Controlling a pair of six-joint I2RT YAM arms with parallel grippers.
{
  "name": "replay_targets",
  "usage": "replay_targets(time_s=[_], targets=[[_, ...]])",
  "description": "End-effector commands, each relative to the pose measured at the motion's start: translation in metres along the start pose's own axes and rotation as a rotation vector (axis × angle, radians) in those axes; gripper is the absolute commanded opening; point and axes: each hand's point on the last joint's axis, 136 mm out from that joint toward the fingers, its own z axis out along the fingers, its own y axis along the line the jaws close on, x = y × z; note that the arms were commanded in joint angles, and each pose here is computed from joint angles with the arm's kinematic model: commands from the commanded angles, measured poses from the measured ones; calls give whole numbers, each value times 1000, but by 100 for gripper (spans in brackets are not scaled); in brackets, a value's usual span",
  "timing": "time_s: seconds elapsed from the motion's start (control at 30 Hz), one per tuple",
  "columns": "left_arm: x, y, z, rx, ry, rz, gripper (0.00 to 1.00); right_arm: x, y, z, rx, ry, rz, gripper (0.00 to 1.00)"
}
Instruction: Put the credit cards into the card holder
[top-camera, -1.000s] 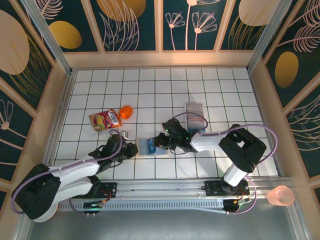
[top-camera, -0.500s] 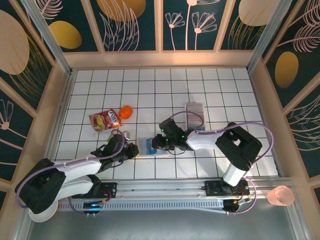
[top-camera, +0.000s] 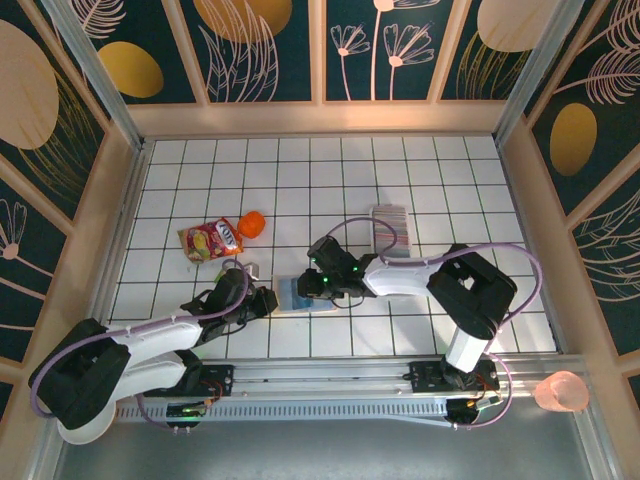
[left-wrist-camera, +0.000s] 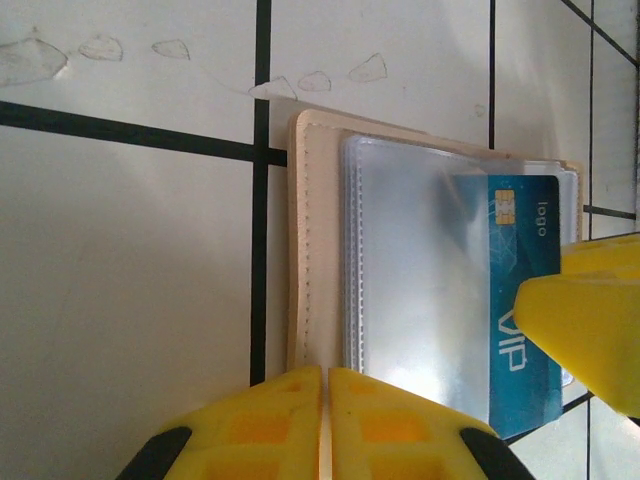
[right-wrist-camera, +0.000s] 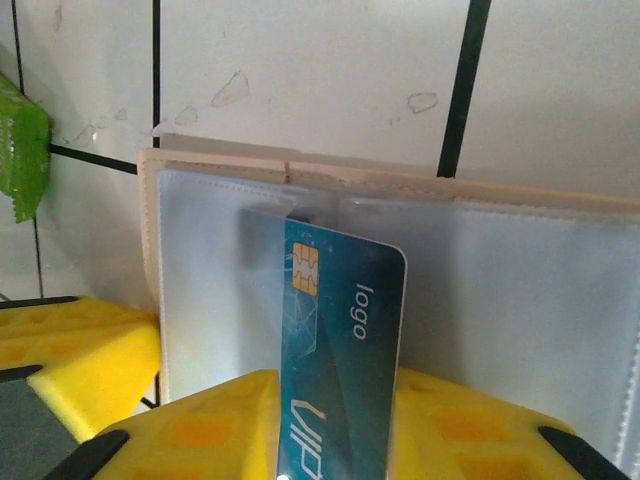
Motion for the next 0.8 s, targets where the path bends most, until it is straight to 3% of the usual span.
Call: replay_targets(time_s=[0.0,0.17,0.43,0.77], targets=[[2,-2,-1,20,3,4,10,-3,-11,-6,87,-20,-39,33],[3,-3,-1,24,5,6,10,0,-12,-5,90,-3,-45,36],[2,-3,-2,26,2,6,10,1,-6,1,89,10,-54,28],[4,-2,-2,29,4,4,9,2,13,7,63,22,-80,27]])
